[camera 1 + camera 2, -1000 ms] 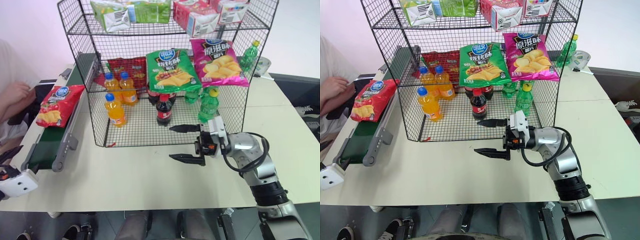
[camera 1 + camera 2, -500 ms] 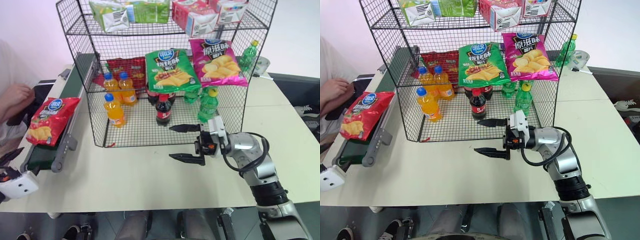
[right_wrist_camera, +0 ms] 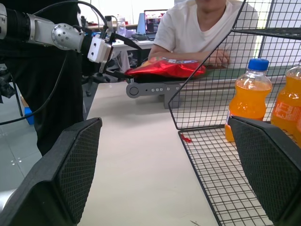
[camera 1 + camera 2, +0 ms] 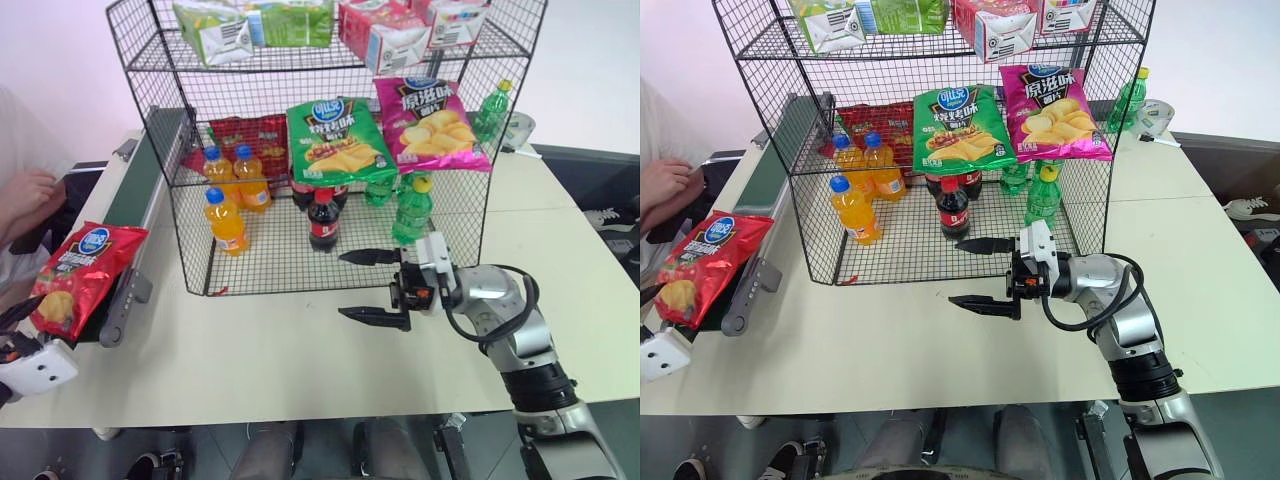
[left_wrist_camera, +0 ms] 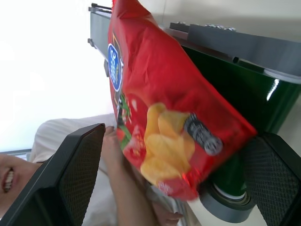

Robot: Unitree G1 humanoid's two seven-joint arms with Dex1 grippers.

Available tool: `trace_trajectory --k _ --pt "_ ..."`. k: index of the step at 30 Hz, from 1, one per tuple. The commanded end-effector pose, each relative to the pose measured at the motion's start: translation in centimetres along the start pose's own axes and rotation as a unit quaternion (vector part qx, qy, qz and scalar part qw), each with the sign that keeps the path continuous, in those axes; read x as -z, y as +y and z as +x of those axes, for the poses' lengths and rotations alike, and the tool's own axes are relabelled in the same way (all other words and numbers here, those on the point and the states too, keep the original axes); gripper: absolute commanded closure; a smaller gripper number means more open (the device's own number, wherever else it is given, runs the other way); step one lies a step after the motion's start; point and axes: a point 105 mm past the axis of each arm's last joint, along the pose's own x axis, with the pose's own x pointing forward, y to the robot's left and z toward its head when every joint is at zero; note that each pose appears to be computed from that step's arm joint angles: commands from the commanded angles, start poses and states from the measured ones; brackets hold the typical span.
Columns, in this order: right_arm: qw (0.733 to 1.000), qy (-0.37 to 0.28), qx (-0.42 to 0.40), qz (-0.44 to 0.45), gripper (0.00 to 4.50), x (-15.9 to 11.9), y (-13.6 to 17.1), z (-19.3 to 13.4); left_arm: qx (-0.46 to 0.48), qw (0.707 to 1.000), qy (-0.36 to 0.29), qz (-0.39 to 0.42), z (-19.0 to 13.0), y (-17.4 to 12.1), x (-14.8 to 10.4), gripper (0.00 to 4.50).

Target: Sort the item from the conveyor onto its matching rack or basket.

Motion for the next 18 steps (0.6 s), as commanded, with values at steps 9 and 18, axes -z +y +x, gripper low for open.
trace_trajectory --k 9,18 --pt "0.999 -0.003 0.012 -0.033 0.0 -1.4 -0.8 -0.5 -0.021 1.0 0.006 -0.008 0.0 0.9 0.4 3.41" --pt "0.999 -0.003 0.013 -0.037 0.0 -1.4 -0.9 -0.5 -0.038 0.999 -0.005 -0.016 0.6 1.6 -0.1 4.44"
